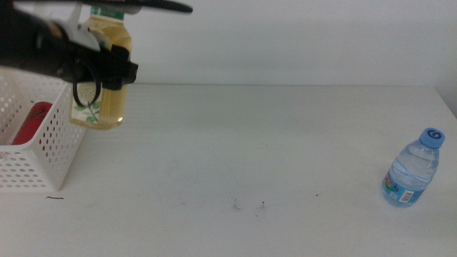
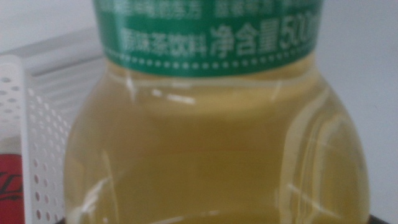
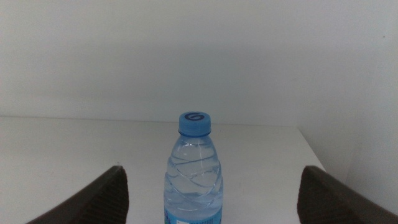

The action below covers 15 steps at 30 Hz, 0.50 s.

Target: Use arms to grab the bottles and put them into the dustbin to the left of the table.

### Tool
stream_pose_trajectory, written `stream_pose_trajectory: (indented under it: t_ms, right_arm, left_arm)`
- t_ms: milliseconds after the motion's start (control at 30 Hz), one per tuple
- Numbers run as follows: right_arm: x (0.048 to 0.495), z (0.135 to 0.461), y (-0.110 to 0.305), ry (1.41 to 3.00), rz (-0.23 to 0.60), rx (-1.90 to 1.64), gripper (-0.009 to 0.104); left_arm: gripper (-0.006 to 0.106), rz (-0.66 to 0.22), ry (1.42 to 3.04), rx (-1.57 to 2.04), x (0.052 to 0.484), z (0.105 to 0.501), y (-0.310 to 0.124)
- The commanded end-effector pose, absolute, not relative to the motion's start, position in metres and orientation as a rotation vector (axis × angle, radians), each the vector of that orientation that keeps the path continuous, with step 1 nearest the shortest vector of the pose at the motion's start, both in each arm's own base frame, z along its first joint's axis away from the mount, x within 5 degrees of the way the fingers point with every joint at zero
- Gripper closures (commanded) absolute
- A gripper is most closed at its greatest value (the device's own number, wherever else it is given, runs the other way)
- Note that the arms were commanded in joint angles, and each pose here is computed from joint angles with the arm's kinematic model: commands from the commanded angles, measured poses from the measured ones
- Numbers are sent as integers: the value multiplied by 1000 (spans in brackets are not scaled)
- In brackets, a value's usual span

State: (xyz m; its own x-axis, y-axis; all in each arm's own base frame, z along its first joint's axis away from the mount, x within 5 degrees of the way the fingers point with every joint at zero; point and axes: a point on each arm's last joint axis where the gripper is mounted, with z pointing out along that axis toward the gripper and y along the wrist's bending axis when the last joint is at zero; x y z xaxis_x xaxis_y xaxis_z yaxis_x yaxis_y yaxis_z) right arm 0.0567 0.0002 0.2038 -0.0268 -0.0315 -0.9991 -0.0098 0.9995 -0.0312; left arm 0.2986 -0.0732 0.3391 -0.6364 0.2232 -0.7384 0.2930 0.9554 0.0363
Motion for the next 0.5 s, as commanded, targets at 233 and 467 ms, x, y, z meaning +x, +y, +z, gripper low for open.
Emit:
stream_pose_trajectory:
  t_ms: [233,467]
  right_arm:
    - [56,203,0,1592,-25,-42,2]
    - [56,203,0,1592,-25,-42,2]
  left_arm:
    - [102,-155,2439,423,345,362,-38]
    - [102,-110,2540,353,374,362,18]
